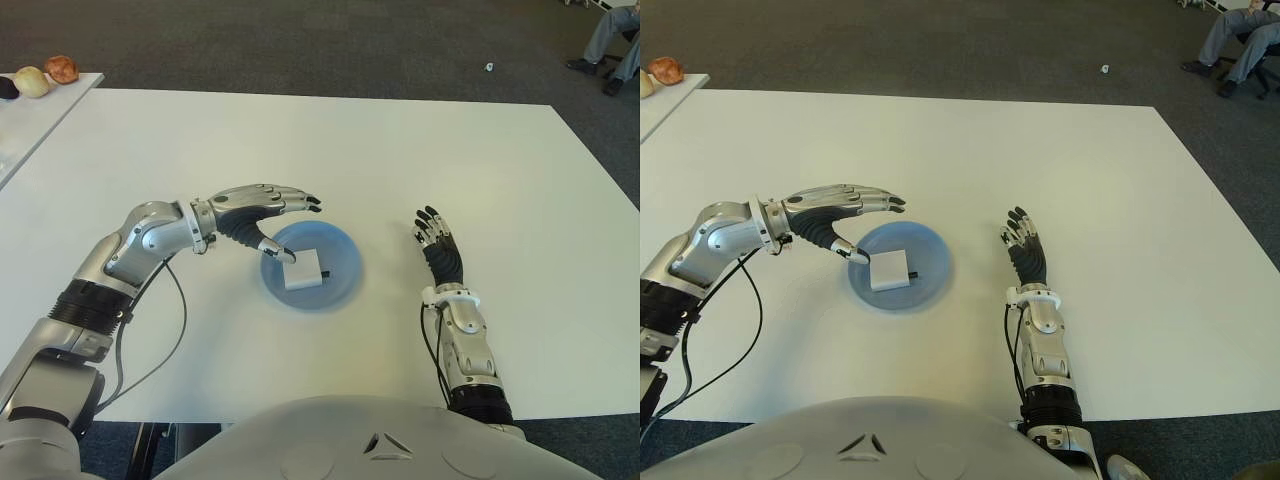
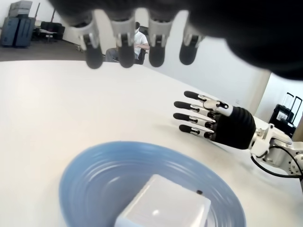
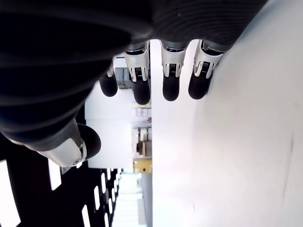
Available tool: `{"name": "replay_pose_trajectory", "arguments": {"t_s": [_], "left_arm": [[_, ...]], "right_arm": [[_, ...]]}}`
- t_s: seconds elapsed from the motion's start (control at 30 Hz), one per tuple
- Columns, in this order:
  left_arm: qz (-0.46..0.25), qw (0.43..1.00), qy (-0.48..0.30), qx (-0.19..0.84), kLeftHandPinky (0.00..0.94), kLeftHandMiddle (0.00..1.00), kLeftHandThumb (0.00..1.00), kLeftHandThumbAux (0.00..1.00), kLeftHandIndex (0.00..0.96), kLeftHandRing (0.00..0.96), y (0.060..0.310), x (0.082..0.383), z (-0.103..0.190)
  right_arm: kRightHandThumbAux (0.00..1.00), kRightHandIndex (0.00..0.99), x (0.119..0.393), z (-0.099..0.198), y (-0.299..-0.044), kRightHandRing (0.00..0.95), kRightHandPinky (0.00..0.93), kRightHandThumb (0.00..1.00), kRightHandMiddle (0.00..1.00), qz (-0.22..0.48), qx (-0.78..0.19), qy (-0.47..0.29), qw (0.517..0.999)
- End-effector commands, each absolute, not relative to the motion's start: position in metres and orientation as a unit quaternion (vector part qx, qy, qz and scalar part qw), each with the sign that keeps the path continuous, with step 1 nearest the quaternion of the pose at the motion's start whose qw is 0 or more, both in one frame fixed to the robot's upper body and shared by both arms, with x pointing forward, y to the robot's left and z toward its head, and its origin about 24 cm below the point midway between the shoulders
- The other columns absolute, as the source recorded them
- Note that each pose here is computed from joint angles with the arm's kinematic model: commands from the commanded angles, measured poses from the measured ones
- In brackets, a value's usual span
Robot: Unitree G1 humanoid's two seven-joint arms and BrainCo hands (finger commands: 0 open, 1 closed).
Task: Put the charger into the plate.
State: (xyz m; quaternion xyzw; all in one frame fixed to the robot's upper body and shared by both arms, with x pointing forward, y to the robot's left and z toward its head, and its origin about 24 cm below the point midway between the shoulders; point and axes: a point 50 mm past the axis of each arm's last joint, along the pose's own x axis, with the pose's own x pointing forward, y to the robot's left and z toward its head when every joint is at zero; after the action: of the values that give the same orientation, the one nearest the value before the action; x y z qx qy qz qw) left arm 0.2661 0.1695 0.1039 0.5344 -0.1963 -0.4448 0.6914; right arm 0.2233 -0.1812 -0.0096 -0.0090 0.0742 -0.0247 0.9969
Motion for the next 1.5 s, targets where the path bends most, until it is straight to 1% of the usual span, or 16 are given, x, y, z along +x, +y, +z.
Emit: {"name": "replay_pose_trajectory", "arguments": {"t_s": [0.03,0.7,0.87,0.9,0.93,0.97,1.0,1.07,1.13,1.2,1.27,1.33,1.37,1.43,1.47,1.5], "left_arm": [[-0.446,0.695,-0.183,0.533,0.0,0.0,0.226,0.164,0.0,0.0,0.173,0.267,0.105],[-0.429,0.704,-0.199,0.53,0.0,0.0,0.23,0.204,0.0,0.0,0.171,0.269,0.109],[-0.393,0.735,-0.209,0.511,0.0,0.0,0.226,0.253,0.0,0.0,0.16,0.296,0.117],[-0.374,0.751,-0.215,0.5,0.0,0.0,0.225,0.273,0.0,0.0,0.155,0.306,0.125],[-0.36,0.762,-0.219,0.492,0.013,0.007,0.229,0.318,0.006,0.0,0.152,0.313,0.13],[-0.344,0.778,-0.222,0.477,0.018,0.01,0.231,0.334,0.008,0.0,0.149,0.317,0.135],[-0.333,0.789,-0.224,0.466,0.035,0.023,0.237,0.376,0.018,0.006,0.148,0.32,0.138],[-0.291,0.833,-0.221,0.414,0.061,0.041,0.246,0.424,0.031,0.02,0.147,0.324,0.141],[-0.269,0.855,-0.216,0.386,0.11,0.07,0.262,0.486,0.056,0.053,0.148,0.327,0.141],[-0.238,0.885,-0.211,0.341,0.126,0.087,0.272,0.529,0.072,0.072,0.151,0.331,0.144],[-0.181,0.927,-0.194,0.265,0.13,0.098,0.279,0.571,0.085,0.086,0.164,0.338,0.146],[-0.145,0.948,-0.177,0.22,0.115,0.107,0.269,0.653,0.09,0.097,0.174,0.342,0.144],[-0.129,0.957,-0.168,0.2,0.112,0.108,0.267,0.665,0.091,0.099,0.181,0.342,0.141],[-0.101,0.968,-0.152,0.17,0.092,0.106,0.232,0.702,0.088,0.098,0.194,0.341,0.135],[-0.078,0.977,-0.136,0.147,0.089,0.105,0.225,0.707,0.088,0.097,0.202,0.338,0.123],[-0.063,0.981,-0.125,0.133,0.084,0.102,0.189,0.716,0.082,0.094,0.208,0.336,0.115]], "right_arm": [[0.574,0.041,0.219,-0.021,-0.179,0.084,0.05,0.0,0.129,-0.015,-0.009,0.104,0.994],[0.544,0.063,0.22,-0.023,-0.181,0.1,0.066,0.0,0.147,-0.015,-0.007,0.095,0.995],[0.549,0.057,0.22,-0.024,-0.182,0.096,0.063,0.0,0.141,-0.013,-0.012,0.096,0.995],[0.552,0.056,0.22,-0.024,-0.183,0.096,0.064,0.0,0.14,-0.014,-0.012,0.097,0.995],[0.55,0.054,0.22,-0.024,-0.183,0.096,0.066,0.0,0.14,-0.014,-0.012,0.097,0.995],[0.55,0.054,0.22,-0.024,-0.183,0.097,0.067,0.0,0.139,-0.014,-0.012,0.098,0.995],[0.549,0.054,0.22,-0.024,-0.183,0.098,0.072,0.0,0.141,-0.015,-0.012,0.098,0.995],[0.548,0.055,0.22,-0.025,-0.184,0.101,0.076,0.0,0.143,-0.017,-0.01,0.1,0.995],[0.547,0.057,0.22,-0.026,-0.183,0.103,0.078,0.0,0.147,-0.017,-0.009,0.101,0.995],[0.547,0.058,0.22,-0.027,-0.182,0.105,0.078,0.0,0.149,-0.018,-0.008,0.102,0.995],[0.547,0.058,0.221,-0.027,-0.181,0.107,0.078,0.0,0.152,-0.02,-0.008,0.1,0.995],[0.544,0.057,0.221,-0.027,-0.18,0.11,0.069,0.0,0.155,-0.021,-0.008,0.099,0.995],[0.543,0.057,0.221,-0.027,-0.18,0.111,0.068,0.0,0.156,-0.021,-0.008,0.099,0.995],[0.544,0.056,0.222,-0.026,-0.179,0.113,0.066,0.0,0.159,-0.022,-0.008,0.098,0.995],[0.544,0.056,0.222,-0.026,-0.178,0.113,0.066,0.0,0.159,-0.022,-0.007,0.098,0.995],[0.546,0.055,0.222,-0.026,-0.178,0.114,0.065,0.0,0.16,-0.022,-0.006,0.097,0.995]]}}
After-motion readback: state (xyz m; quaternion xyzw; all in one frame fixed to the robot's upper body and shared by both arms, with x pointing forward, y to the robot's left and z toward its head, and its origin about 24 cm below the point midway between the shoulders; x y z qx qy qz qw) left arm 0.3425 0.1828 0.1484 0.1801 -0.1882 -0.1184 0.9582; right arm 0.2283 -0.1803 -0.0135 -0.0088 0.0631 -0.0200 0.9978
